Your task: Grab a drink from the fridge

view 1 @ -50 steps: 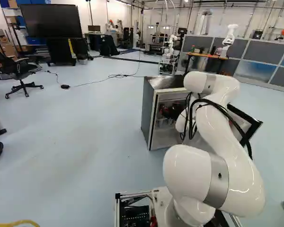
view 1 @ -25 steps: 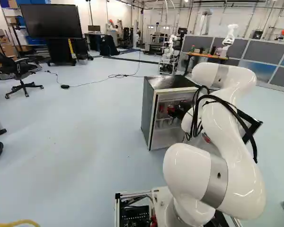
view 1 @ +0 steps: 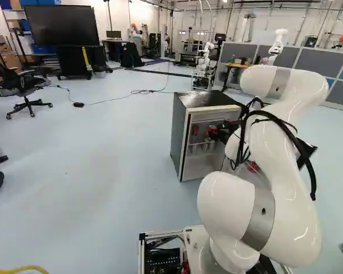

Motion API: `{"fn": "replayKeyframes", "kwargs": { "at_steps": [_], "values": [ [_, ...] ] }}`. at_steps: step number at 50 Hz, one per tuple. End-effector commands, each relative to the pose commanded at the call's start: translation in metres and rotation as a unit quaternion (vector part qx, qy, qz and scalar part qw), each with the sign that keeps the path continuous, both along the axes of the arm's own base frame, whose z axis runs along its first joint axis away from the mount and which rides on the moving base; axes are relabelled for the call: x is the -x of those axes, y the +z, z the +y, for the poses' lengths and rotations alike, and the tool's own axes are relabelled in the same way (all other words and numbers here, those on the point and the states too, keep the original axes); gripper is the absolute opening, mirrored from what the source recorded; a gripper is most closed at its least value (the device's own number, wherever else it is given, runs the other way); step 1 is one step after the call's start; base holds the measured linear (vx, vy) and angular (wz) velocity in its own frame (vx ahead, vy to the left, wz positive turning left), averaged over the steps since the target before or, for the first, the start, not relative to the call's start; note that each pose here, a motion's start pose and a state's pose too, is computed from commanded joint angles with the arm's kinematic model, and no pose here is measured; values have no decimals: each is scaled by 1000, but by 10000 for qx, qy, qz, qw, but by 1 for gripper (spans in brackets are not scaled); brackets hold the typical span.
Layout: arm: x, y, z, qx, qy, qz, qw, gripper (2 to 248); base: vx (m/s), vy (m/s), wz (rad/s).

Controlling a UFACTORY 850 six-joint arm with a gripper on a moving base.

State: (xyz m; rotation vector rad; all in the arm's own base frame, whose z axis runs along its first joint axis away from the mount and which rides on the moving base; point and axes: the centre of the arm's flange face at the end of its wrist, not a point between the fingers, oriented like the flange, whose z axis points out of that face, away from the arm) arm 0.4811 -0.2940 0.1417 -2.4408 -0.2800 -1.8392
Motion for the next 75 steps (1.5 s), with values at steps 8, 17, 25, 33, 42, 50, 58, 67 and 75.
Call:
{"fn": "replayKeyframes", "kwargs": {
  "at_steps": [8,17,25,33,42,50,58,67,75],
  "values": [
    [1,11,0,34,-4,-43,10000,97,0,0,0],
    [6,24,2,56,-22,-72,10000,97,0,0,0],
    [20,37,6,38,-74,-48,10000,97,0,0,0],
    [37,50,10,16,-139,-20,9999,97,0,0,0],
    [56,64,12,3,-246,-4,9997,97,0,0,0],
    [70,76,8,16,-369,-19,9993,97,0,0,0],
    [79,87,4,52,-458,-60,9989,97,0,0,0],
    [81,98,3,107,-479,-125,9987,97,0,0,0],
    [82,109,4,162,-481,-188,9985,97,0,0,0]
  ]
}}
